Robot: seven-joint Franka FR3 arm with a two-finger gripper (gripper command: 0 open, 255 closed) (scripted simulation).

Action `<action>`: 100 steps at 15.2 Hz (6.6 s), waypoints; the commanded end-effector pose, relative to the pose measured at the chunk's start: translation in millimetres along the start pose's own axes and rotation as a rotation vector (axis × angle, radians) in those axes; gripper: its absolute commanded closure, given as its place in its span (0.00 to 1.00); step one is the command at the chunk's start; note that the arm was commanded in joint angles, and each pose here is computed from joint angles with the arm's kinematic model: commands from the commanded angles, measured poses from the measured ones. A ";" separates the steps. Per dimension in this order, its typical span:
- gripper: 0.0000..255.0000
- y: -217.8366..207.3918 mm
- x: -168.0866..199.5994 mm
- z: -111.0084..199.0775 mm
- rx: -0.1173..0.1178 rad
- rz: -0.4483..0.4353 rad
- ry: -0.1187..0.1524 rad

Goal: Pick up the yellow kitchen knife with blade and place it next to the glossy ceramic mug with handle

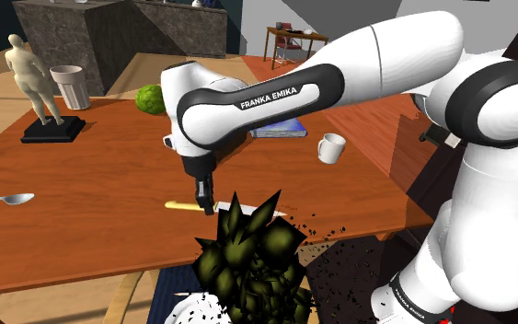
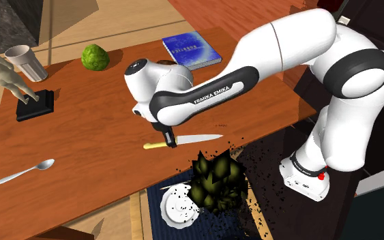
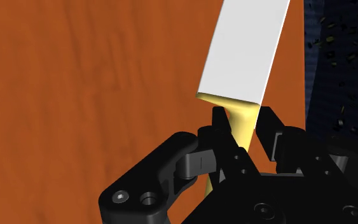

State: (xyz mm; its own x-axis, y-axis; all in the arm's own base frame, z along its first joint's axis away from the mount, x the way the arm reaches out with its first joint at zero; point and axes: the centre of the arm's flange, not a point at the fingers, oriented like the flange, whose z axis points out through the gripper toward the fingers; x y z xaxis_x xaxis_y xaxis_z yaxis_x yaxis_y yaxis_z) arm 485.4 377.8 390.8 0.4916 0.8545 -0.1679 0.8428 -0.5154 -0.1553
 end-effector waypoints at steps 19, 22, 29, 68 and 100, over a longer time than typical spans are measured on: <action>1.00 -15.2 -16.2 -102.6 0.000 0.000 0.000; 1.00 -8.4 -28.1 -111.4 0.000 0.000 0.000; 1.00 49.3 -100.2 -108.3 0.000 0.000 0.000; 1.00 241.9 -308.6 -11.3 0.000 0.000 0.000; 0.00 253.1 -296.6 8.7 0.000 0.000 0.000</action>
State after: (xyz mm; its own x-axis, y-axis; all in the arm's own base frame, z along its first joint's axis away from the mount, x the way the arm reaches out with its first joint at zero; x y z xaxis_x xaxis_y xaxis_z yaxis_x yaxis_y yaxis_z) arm 550.5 -6.4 385.6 0.4915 0.8546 -0.1674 0.8431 -0.5151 -0.1543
